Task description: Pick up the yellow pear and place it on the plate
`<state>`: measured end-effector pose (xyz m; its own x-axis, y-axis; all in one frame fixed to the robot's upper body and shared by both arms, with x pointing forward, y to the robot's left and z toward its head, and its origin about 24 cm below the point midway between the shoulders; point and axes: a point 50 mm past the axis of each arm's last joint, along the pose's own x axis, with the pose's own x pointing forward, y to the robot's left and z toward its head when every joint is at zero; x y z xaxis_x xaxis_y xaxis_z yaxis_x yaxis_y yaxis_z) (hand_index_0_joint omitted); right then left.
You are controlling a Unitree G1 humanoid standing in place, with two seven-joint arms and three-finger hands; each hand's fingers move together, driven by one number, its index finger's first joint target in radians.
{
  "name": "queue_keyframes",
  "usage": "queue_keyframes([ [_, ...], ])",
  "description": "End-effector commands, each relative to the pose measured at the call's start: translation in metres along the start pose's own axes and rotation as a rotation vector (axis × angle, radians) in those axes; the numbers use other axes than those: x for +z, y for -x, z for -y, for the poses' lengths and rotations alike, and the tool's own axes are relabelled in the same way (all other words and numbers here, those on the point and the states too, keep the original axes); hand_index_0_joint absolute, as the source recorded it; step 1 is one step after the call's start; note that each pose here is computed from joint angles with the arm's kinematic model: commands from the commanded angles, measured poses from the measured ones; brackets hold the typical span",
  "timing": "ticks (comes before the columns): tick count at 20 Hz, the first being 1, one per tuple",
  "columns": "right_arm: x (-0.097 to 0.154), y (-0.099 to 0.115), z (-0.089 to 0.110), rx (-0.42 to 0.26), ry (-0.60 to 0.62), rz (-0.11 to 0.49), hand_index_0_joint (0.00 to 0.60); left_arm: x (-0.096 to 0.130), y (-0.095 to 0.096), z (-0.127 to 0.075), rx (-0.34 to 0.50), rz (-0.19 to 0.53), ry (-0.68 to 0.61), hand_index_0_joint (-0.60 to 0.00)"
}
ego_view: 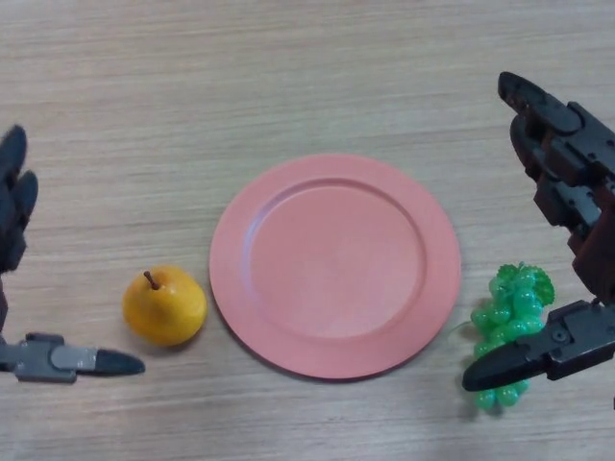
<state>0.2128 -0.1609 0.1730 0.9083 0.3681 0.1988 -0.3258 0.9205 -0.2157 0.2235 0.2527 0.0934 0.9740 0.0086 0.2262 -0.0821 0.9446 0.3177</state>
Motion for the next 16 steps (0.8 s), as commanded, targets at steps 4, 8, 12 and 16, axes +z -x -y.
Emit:
queue_keyframes([
  [4, 0.026, 0.004, 0.003, -0.030, 0.083, 0.189, 0.000, -0.008, -0.015, -0.005, 0.097, 0.140, -0.053, 0.000],
  [8, 0.027, 0.007, 0.006, -0.040, 0.094, 0.176, 0.000, -0.026, -0.026, 0.014, 0.071, 0.097, 0.008, 0.000],
  [12, 0.029, 0.013, 0.010, -0.062, 0.108, 0.188, 0.000, -0.036, -0.038, 0.029, 0.044, 0.082, 0.035, 0.000],
  [16, 0.031, 0.015, 0.014, -0.094, 0.118, 0.199, 0.000, -0.042, -0.044, 0.043, 0.004, 0.100, 0.076, 0.000],
])
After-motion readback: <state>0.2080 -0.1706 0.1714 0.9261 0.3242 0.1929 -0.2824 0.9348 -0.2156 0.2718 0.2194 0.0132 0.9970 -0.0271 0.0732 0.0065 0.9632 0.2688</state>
